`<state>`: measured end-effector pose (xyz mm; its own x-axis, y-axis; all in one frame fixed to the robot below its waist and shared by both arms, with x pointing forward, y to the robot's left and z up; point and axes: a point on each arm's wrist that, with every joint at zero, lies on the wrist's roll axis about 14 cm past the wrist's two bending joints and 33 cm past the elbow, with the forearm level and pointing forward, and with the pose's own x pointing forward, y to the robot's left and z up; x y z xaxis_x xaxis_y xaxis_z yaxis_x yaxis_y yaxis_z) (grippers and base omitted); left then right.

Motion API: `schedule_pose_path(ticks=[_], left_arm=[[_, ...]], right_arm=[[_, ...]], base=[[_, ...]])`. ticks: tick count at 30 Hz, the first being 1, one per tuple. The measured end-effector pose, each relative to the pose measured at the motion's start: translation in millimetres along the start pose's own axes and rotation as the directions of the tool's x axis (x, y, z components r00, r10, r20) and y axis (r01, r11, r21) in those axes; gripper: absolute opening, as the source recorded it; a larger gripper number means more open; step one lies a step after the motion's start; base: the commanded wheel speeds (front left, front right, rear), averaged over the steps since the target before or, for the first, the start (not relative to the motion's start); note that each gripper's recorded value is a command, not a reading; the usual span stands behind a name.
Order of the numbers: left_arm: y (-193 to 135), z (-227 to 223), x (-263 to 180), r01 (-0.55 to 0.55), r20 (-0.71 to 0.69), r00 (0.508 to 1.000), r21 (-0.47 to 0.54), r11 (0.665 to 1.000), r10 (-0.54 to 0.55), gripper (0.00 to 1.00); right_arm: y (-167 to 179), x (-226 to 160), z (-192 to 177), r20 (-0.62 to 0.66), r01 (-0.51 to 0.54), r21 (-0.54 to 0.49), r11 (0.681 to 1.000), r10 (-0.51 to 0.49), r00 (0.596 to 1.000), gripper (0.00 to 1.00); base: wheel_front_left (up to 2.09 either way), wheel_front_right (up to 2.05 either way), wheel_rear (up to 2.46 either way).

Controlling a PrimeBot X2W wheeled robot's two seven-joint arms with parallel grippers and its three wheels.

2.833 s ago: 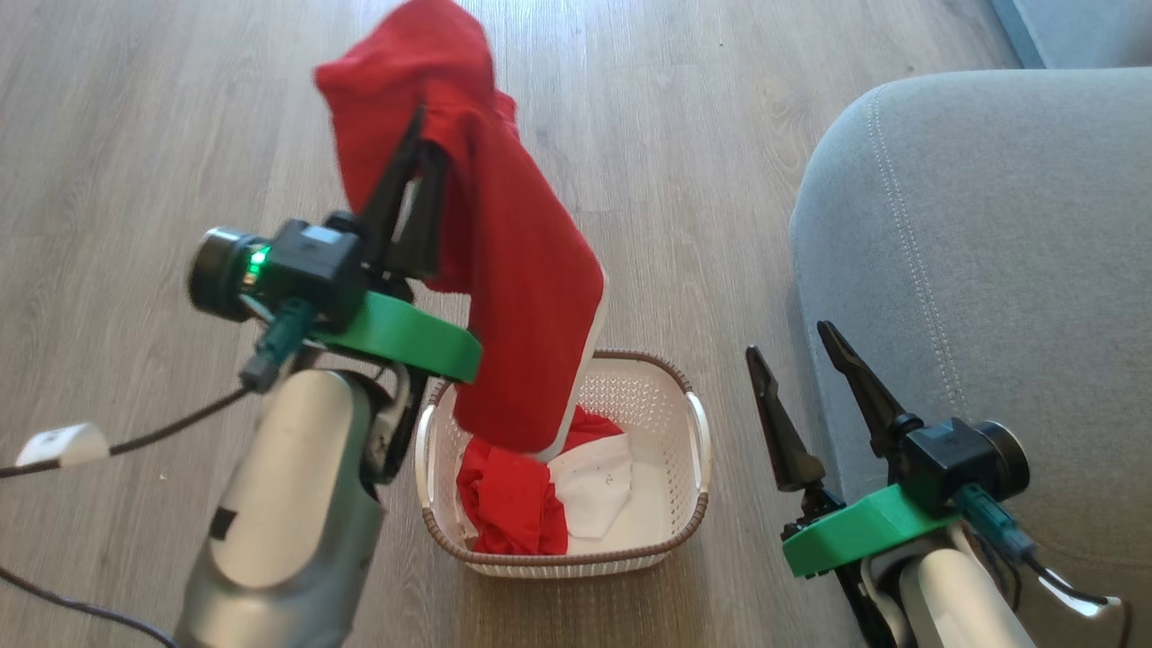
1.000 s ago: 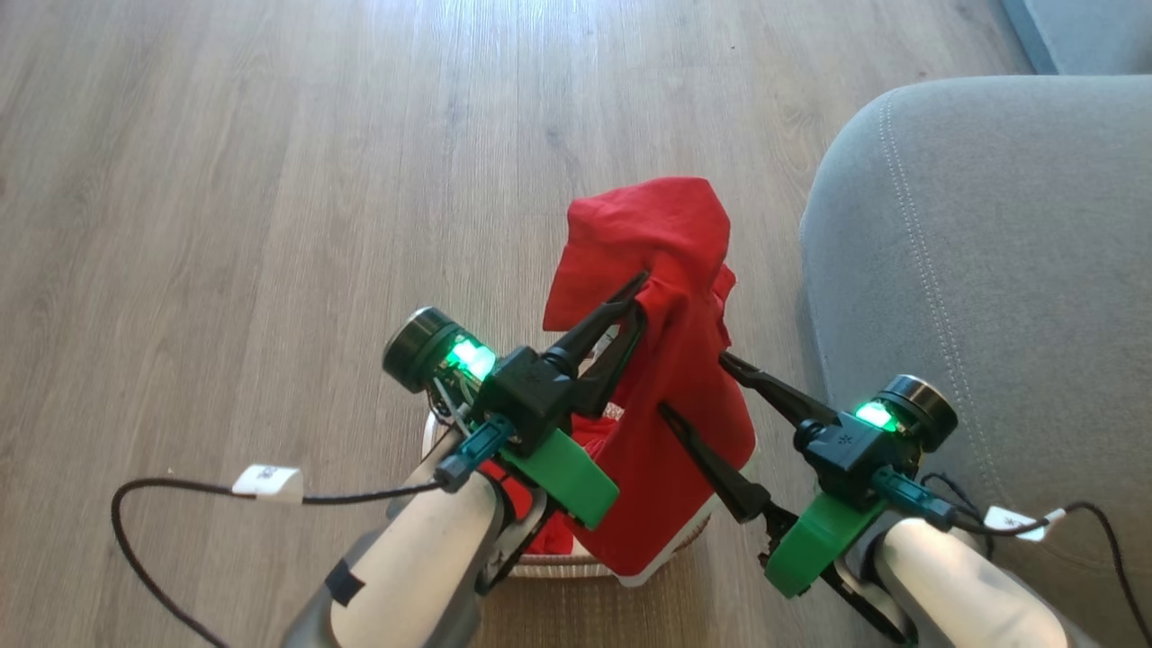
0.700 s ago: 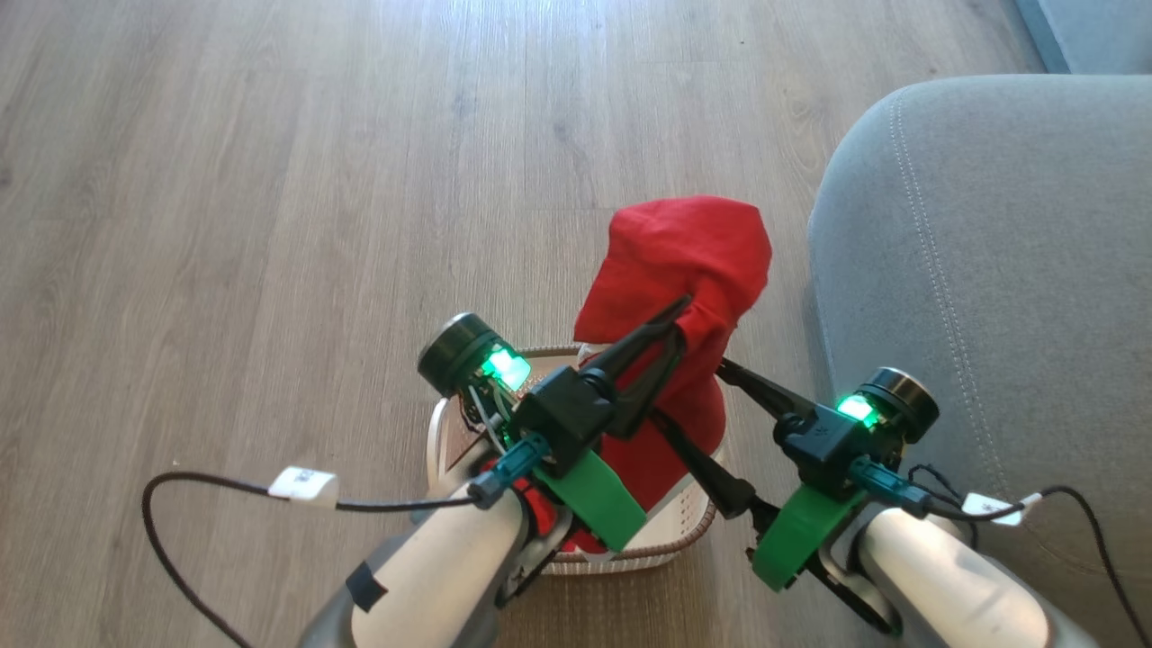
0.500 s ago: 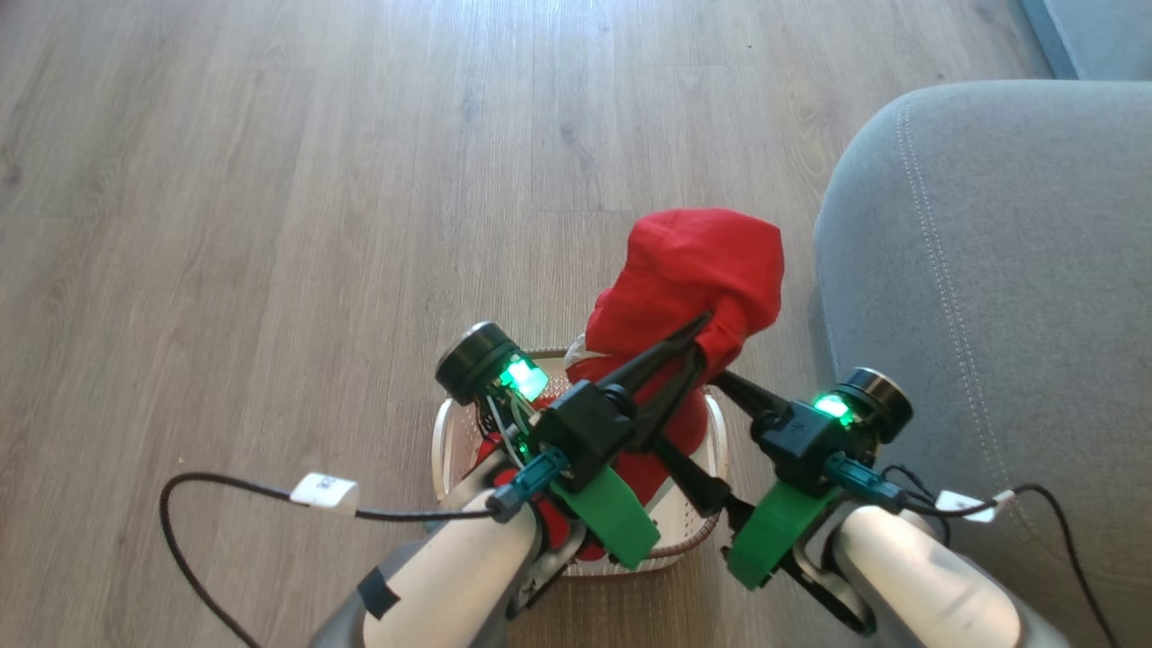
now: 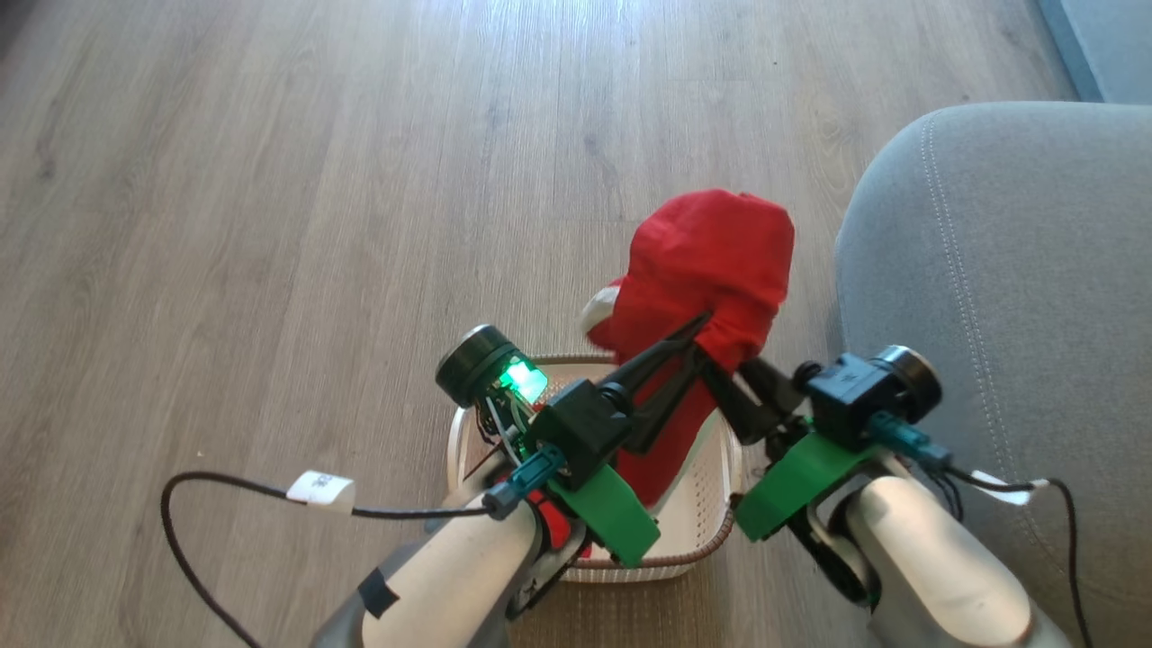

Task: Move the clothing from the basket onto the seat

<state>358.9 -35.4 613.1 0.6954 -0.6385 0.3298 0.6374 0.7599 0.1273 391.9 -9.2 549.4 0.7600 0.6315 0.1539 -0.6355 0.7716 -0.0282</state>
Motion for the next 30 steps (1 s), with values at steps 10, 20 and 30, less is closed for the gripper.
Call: schedule_pose_path(ticks=[10, 20, 30], left_arm=[[14.6, -2.3, -1.5, -0.047, -0.008, 0.999, 0.014, 0.999, 0.047, 0.00], [2.3, -19.7, -5.6, -0.008, -0.055, 0.998, 0.003, 1.000, 0.008, 0.00], [-1.3, -21.8, -7.8, -0.003, -0.065, 0.998, 0.004, 1.000, 0.003, 1.00]], right_arm=[[-29.7, -6.8, 24.4, 0.096, 0.142, 0.047, 0.989, -0.146, 0.985, 0.00], [-40.3, -12.7, 53.4, 0.190, 0.197, 0.065, 0.978, -0.206, 0.960, 0.00], [-37.2, -16.9, 57.3, 0.202, 0.201, 0.067, 0.977, -0.211, 0.957, 0.00]], base=[[0.00, 0.00, 0.00], [0.00, 0.00, 0.00], [0.00, 0.00, 0.00]])
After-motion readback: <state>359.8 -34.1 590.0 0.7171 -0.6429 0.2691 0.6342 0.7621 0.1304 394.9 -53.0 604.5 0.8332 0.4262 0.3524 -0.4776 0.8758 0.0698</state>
